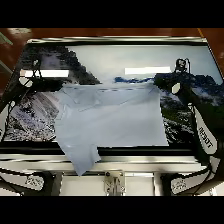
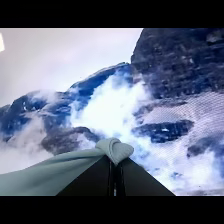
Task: Fold the shirts.
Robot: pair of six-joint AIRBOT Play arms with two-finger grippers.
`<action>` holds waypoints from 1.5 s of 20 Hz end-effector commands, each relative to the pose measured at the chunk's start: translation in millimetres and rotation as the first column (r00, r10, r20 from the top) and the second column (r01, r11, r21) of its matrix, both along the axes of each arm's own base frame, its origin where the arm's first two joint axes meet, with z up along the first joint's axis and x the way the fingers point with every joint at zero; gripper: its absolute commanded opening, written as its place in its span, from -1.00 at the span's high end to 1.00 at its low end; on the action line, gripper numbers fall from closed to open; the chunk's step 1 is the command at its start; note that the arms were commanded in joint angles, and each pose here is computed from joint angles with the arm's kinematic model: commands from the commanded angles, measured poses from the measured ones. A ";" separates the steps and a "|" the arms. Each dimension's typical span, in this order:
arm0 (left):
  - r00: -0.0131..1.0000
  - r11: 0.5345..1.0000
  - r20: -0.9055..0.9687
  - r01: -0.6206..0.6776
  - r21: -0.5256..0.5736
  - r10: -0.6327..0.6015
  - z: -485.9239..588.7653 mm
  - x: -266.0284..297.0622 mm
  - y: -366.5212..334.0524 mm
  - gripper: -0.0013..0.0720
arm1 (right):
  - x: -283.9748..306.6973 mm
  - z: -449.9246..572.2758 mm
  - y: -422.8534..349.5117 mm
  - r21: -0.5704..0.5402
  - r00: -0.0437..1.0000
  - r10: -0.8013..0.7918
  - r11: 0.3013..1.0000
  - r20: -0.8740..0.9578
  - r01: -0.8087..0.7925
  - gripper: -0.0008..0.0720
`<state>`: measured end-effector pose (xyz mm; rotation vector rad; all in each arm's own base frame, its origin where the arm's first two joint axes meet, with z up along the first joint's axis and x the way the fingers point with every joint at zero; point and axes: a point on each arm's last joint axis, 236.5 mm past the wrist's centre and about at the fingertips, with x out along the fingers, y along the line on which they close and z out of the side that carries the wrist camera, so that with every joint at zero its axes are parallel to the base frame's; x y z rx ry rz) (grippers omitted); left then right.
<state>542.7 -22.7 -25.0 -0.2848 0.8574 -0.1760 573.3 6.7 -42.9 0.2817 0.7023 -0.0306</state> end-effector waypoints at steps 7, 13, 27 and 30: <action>0.930 0.982 -0.325 0.137 -0.132 -0.173 -22.4 -79.5 -25.6 0.88 | -59.1 -30.7 14.5 0.085 0.953 0.072 0.995 -0.296 -0.049 0.78; 0.818 0.957 -0.505 0.187 -0.222 -0.276 -15.3 -141.8 -21.1 0.88 | -112.2 -21.0 5.3 0.144 0.876 0.115 0.988 -0.469 -0.053 0.78; 0.676 0.976 -0.705 0.128 -0.173 -0.214 -52.1 -177.6 -15.8 0.88 | -148.2 -48.9 -19.3 0.182 0.779 0.094 0.983 -0.620 0.026 0.78; 0.666 0.978 -0.717 0.122 -0.167 -0.205 -59.7 -178.2 -13.6 0.88 | -148.7 -52.8 -19.4 0.181 0.774 0.095 0.983 -0.626 0.026 0.78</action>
